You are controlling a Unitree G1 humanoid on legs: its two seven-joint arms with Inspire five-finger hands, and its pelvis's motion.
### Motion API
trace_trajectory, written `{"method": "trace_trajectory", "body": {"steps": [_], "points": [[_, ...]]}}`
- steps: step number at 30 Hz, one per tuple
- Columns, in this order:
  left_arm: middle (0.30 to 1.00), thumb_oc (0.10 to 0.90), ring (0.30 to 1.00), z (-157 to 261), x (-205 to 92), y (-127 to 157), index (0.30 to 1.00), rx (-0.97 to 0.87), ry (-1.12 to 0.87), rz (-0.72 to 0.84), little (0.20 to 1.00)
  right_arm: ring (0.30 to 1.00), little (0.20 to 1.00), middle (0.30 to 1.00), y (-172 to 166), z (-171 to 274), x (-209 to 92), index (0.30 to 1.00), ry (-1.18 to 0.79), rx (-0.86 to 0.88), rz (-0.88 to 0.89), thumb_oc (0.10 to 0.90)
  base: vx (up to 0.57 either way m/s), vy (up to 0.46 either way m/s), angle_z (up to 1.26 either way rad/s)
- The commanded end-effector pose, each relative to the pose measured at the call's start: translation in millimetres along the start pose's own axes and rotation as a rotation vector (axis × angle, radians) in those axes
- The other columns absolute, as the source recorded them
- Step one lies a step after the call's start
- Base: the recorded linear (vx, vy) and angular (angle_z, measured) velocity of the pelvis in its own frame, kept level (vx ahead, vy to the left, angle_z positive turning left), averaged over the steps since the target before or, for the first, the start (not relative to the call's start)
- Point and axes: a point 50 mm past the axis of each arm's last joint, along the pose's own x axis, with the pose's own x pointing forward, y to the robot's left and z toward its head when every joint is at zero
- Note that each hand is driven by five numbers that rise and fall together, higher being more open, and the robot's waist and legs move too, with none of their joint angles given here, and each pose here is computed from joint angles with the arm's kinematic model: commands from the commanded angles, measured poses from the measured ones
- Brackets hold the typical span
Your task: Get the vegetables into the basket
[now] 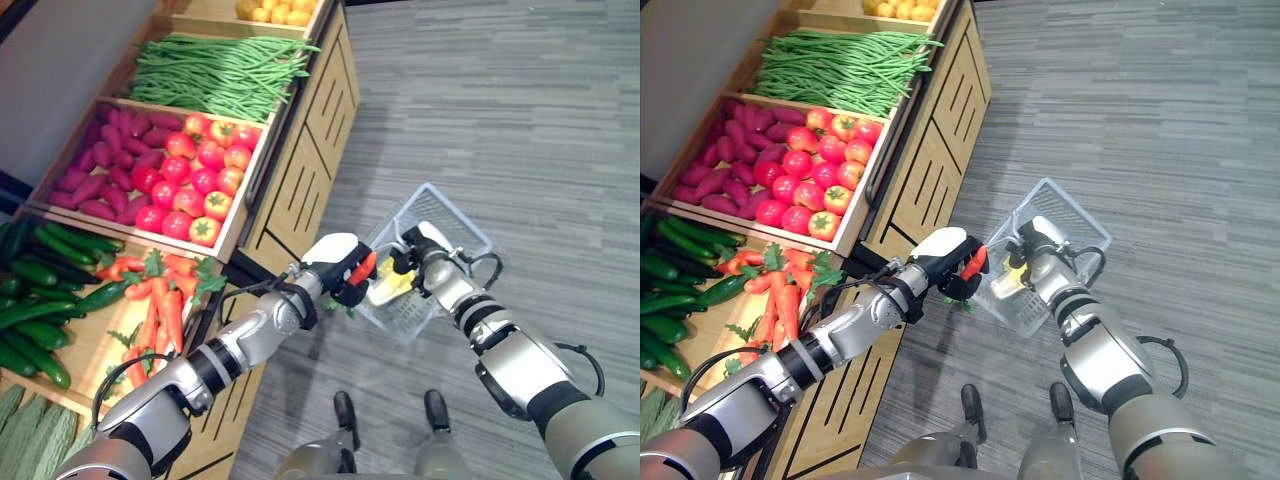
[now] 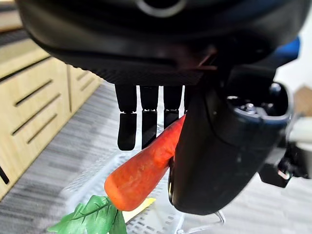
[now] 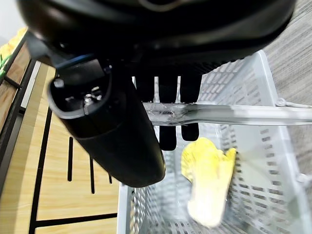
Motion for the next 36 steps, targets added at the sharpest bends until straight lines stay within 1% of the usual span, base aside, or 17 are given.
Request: {"method": "trace_trajectory", "body": {"steps": [1, 3, 7, 12, 15, 17, 18, 19, 20, 22, 23, 25, 28, 29, 31, 33, 36], "points": [[0.300, 0.400, 0.300, 25, 27, 50, 0.300, 0.128, -0.086, 0.179, 0.300, 0.300, 0.300, 0.300, -42, 133, -16, 0.300, -0.451, -0.030, -0.178, 0.400, -0.02, -0.037, -0.10], [0.300, 0.400, 0.300, 31, 33, 43, 0.300, 0.124, -0.086, 0.169, 0.300, 0.300, 0.300, 0.300, -35, 146, -21, 0.300, -0.491, -0.027, -0.170, 0.400, -0.01, -0.030, -0.10], [0.300, 0.400, 0.300, 34, 39, 36, 0.300, 0.123, -0.073, 0.159, 0.300, 0.300, 0.300, 0.300, -33, 161, -27, 0.300, -0.545, -0.039, -0.181, 0.400, -0.01, -0.025, -0.07], [0.300, 0.400, 0.300, 45, 41, 36, 0.300, 0.099, -0.109, 0.165, 0.300, 0.300, 0.300, 0.300, -38, 178, -34, 0.300, -0.590, -0.040, -0.211, 0.400, 0.00, -0.020, -0.08], [0.300, 0.400, 0.300, 52, 41, 46, 0.300, 0.068, -0.133, 0.202, 0.300, 0.300, 0.300, 0.300, -42, 196, -45, 0.300, -0.670, -0.024, -0.228, 0.400, 0.01, -0.006, -0.04], [0.300, 0.400, 0.300, 57, 41, 57, 0.300, 0.049, -0.147, 0.239, 0.300, 0.300, 0.300, 0.300, -44, 201, -50, 0.300, -0.703, 0.002, -0.235, 0.400, 0.00, 0.000, 0.00], [0.300, 0.400, 0.300, 58, 41, 57, 0.300, 0.049, -0.147, 0.239, 0.300, 0.300, 0.300, 0.300, -44, 201, -50, 0.300, -0.702, 0.001, -0.235, 0.400, 0.00, 0.000, 0.00], [0.300, 0.400, 0.300, 61, 40, 68, 0.300, 0.047, -0.164, 0.273, 0.300, 0.300, 0.300, 0.300, -46, 207, -57, 0.300, -0.746, -0.008, -0.240, 0.400, 0.00, -0.009, -0.04], [0.300, 0.400, 0.300, 61, 40, 72, 0.300, 0.041, -0.156, 0.291, 0.300, 0.300, 0.300, 0.300, -47, 212, -65, 0.300, -0.795, 0.035, -0.236, 0.400, 0.00, -0.009, -0.04], [0.300, 0.400, 0.300, 60, 40, 74, 0.300, 0.041, -0.150, 0.299, 0.300, 0.300, 0.300, 0.300, -49, 213, -69, 0.300, -0.816, 0.063, -0.234, 0.400, 0.00, -0.003, -0.02], [0.300, 0.400, 0.300, 55, 38, 77, 0.300, 0.039, -0.133, 0.310, 0.300, 0.300, 0.300, 0.300, -54, 215, -77, 0.300, -0.866, 0.094, -0.241, 0.400, 0.00, 0.000, 0.00], [0.300, 0.400, 0.300, 54, 37, 80, 0.300, 0.039, -0.132, 0.318, 0.300, 0.300, 0.300, 0.300, -58, 213, -79, 0.300, -0.877, 0.088, -0.255, 0.400, 0.00, 0.000, 0.00], [0.300, 0.400, 0.300, 47, 28, 89, 0.300, 0.031, -0.136, 0.344, 0.300, 0.300, 0.300, 0.300, -81, 211, -83, 0.300, -0.888, 0.053, -0.365, 0.400, 0.00, 0.002, -0.01], [0.300, 0.400, 0.300, 48, 23, 94, 0.300, 0.013, -0.161, 0.364, 0.300, 0.300, 0.300, 0.300, -89, 210, -84, 0.300, -0.883, 0.062, -0.391, 0.400, 0.00, 0.000, 0.00], [0.300, 0.400, 0.300, 46, 17, 96, 0.300, -0.001, -0.172, 0.366, 0.300, 0.300, 0.300, 0.300, -100, 210, -82, 0.300, -0.861, 0.054, -0.427, 0.400, -0.02, 0.024, 0.10], [0.300, 0.400, 0.300, 46, 16, 96, 0.300, -0.001, -0.177, 0.363, 0.300, 0.300, 0.300, 0.300, -105, 210, -82, 0.300, -0.854, 0.045, -0.445, 0.400, -0.02, 0.017, 0.18], [0.300, 0.400, 0.300, 44, 11, 91, 0.300, -0.017, -0.187, 0.343, 0.300, 0.300, 0.300, 0.300, -130, 209, -76, 0.300, -0.787, 0.032, -0.518, 0.400, -0.04, 0.027, -0.04]]}}
